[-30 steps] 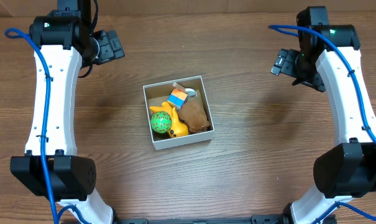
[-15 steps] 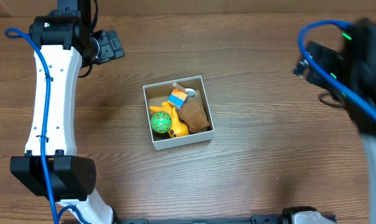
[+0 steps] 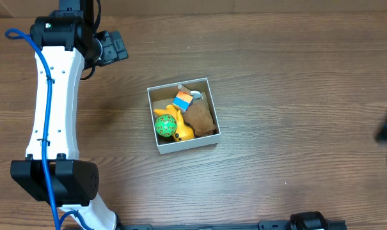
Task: Pack container
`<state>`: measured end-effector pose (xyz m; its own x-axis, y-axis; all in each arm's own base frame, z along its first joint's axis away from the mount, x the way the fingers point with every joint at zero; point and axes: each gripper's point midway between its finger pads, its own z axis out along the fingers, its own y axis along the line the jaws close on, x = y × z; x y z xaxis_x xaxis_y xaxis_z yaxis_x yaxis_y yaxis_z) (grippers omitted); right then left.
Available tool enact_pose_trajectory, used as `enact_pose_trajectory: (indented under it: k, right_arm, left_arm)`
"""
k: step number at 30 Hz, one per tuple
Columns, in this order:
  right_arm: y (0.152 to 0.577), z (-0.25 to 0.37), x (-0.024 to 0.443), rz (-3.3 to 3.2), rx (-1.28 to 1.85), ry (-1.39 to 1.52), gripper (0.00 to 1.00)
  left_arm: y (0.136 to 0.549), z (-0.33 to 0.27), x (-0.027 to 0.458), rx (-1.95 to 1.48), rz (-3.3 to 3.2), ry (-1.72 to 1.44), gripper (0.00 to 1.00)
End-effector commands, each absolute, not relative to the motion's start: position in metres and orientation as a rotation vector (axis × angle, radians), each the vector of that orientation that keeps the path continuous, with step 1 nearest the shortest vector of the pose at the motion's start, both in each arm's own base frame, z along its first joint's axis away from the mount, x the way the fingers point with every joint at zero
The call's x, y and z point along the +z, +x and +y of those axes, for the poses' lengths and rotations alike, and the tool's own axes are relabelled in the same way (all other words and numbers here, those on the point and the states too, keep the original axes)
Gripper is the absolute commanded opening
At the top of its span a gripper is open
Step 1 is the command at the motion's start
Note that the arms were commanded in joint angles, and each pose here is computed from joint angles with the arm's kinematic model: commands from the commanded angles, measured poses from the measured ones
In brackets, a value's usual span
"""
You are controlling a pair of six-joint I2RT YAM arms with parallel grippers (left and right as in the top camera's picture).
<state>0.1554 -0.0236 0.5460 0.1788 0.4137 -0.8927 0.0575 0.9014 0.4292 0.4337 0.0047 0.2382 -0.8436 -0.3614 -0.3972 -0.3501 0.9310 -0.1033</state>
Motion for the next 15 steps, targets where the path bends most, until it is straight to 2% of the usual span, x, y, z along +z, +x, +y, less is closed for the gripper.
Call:
enact_pose_trajectory:
  k: [1, 15]
  right_arm:
    - [0.154, -0.024, 0.512, 1.344, 0.264, 0.405, 1.00]
    - [0.208, -0.010, 0.349, 1.240, 0.349, 0.380, 1.00]
  left_arm:
    - [0.434, 0.004, 0.247, -0.033, 2.652, -0.475, 1.00]
    - [0.434, 0.004, 0.247, -0.033, 2.652, -0.474, 1.00]
